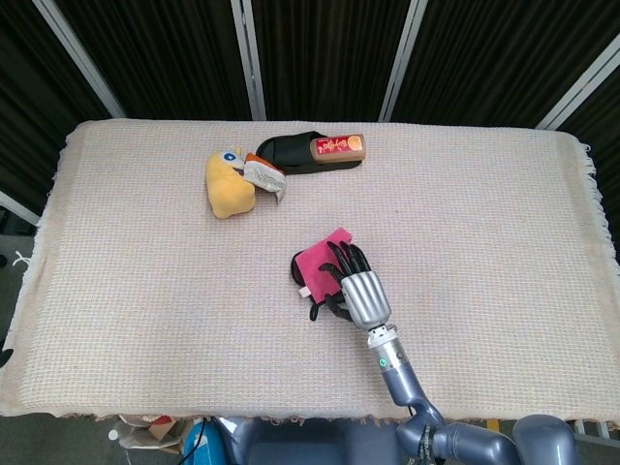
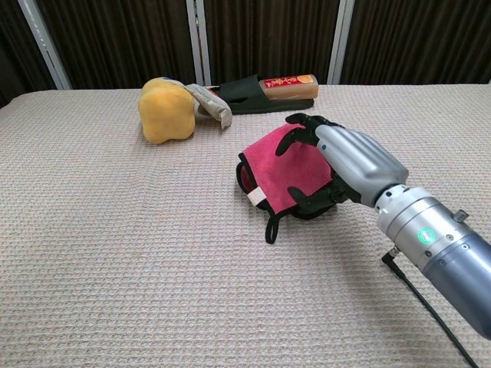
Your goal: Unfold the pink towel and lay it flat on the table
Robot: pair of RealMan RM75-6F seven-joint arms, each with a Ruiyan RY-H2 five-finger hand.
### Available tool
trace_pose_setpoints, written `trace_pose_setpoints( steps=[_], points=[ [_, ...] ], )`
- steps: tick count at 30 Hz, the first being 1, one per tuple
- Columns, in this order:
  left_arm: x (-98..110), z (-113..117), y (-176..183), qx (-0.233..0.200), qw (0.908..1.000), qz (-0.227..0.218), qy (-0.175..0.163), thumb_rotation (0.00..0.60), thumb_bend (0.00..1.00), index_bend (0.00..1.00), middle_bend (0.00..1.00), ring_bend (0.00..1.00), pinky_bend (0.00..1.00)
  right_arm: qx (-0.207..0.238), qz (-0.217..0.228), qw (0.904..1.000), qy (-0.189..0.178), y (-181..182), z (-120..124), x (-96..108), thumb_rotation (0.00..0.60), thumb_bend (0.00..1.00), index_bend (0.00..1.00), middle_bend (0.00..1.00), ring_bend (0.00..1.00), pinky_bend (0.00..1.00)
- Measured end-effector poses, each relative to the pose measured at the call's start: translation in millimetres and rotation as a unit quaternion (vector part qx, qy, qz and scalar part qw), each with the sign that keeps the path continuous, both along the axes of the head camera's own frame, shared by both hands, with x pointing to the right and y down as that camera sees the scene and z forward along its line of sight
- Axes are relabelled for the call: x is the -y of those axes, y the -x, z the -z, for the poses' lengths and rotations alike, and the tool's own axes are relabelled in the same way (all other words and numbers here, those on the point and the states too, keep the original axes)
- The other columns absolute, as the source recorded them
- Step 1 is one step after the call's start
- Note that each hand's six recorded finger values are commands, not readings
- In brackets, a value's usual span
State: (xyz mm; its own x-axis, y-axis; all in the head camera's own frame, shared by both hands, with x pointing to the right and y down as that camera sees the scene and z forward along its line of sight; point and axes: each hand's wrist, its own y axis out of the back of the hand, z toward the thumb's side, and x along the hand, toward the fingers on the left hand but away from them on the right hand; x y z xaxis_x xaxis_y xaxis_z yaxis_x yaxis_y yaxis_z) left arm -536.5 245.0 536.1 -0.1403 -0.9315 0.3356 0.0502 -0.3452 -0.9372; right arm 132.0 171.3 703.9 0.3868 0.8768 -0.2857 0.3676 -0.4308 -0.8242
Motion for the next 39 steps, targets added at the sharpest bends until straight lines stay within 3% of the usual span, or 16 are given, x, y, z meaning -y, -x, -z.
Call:
trace_pose_setpoints(
  steps=[4, 10, 39],
  points=[
    [-0.1, 0.7, -0.5, -0.001, 1.0, -0.001, -0.002, 0.6, 0.03, 0.0, 0.0, 0.0, 0.0, -0.023, 0.027, 0.9994, -0.006, 4.3, -1.1, -9.4, 0.6, 0.16, 0.18, 0.1, 0.02, 0.09],
    [-0.3, 1.9, -0.2, -0.003, 1.0, 0.0, -0.003, 0.6, 0.03, 0.0, 0.0, 0.0, 0.0, -0.04, 0.059, 0.9972, -0.022, 6.1, -1.2, -18.4, 0.6, 0.15, 0.12, 0.1, 0.02, 0.09],
    [0.0, 3.0, -0.9, -0.005, 1.0, -0.001, -0.007, 0.6, 0.03, 0.0, 0.0, 0.0, 0.0, -0.032, 0.019, 0.999, -0.026, 12.5, -29.9, -15.0, 0.6, 0.15, 0.11, 0.1, 0.01, 0.09]
  ],
)
